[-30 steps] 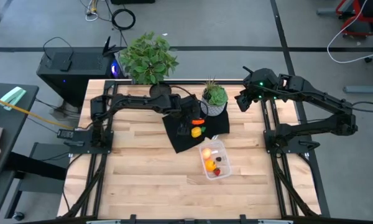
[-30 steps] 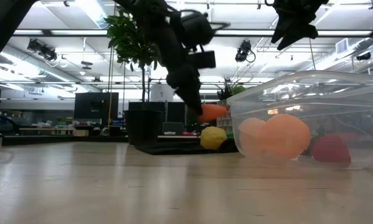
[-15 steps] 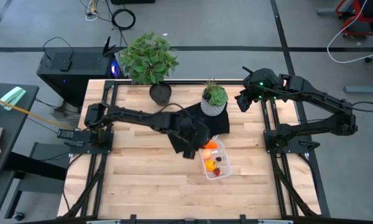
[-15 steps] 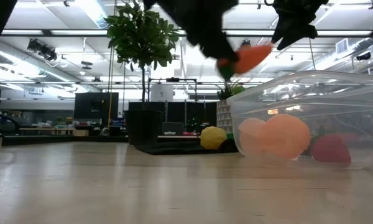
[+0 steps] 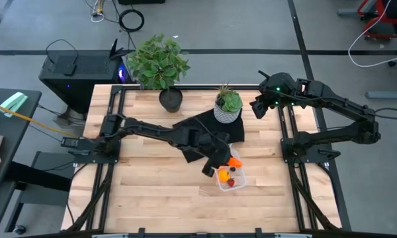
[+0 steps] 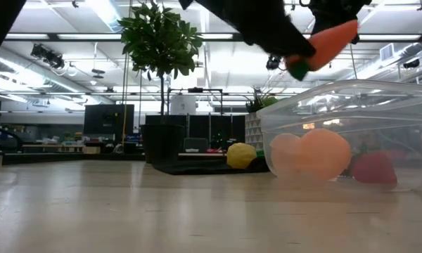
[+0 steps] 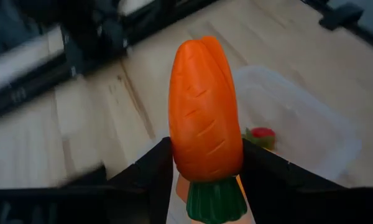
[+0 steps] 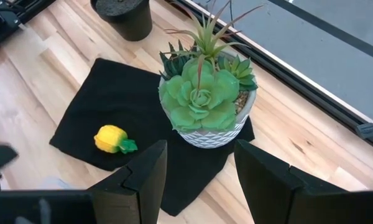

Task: Pick and placing Produce into tupperware
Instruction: Put the carrot into the transparent bin

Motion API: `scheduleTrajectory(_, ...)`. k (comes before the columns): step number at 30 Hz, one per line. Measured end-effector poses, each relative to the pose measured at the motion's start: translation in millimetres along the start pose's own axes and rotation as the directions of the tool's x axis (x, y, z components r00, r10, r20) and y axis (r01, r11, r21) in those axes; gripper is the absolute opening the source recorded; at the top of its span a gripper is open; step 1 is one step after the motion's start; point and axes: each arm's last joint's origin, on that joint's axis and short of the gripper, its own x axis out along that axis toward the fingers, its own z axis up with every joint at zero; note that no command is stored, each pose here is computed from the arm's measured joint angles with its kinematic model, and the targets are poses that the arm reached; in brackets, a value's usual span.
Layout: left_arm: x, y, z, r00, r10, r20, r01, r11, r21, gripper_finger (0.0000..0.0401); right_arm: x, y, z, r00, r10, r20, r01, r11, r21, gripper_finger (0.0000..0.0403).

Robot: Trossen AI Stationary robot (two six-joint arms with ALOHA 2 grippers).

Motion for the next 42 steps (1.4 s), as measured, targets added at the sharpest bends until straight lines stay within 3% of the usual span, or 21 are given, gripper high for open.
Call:
scheduleTrajectory(5,23,-6,-10,0.998,-0.022,-0.061,0.036,0.97,0.24,0.0176,0,0,0,1.0,0.004,-0.002,-0.004,1.0,0.011,0.0195)
scheduleTrajectory(11,31,-4,-16,0.992,0.057,-0.114,0.013,0.841,0.541,0.0173,0,0,-1,1.0,0.008,-0.013,-0.008,1.0,0.01,0.0195)
scheduleTrajectory(14,31,1,-18,0.991,0.07,-0.111,0.013,0.788,0.616,0.0175,0,0,-1,1.0,0.008,-0.014,-0.008,1.0,0.016,0.0195)
scheduleTrajectory(21,30,7,-21,0.996,-0.002,-0.089,0.063,0.717,0.694,0.0173,0,0,-1,1.0,0.008,-0.014,-0.007,1.0,0.015,0.0195)
scheduleTrajectory(32,30,6,-20,0.997,-0.033,-0.067,0.07,0.715,0.696,0.0174,0,0,-1,1.0,0.007,-0.014,-0.007,1.0,0.017,0.0195)
scheduleTrajectory(42,30,6,-21,0.997,-0.032,-0.07,0.07,0.755,0.652,0.0186,0,0,-1,1.0,0.007,-0.014,-0.007,1.0,0.017,0.0195)
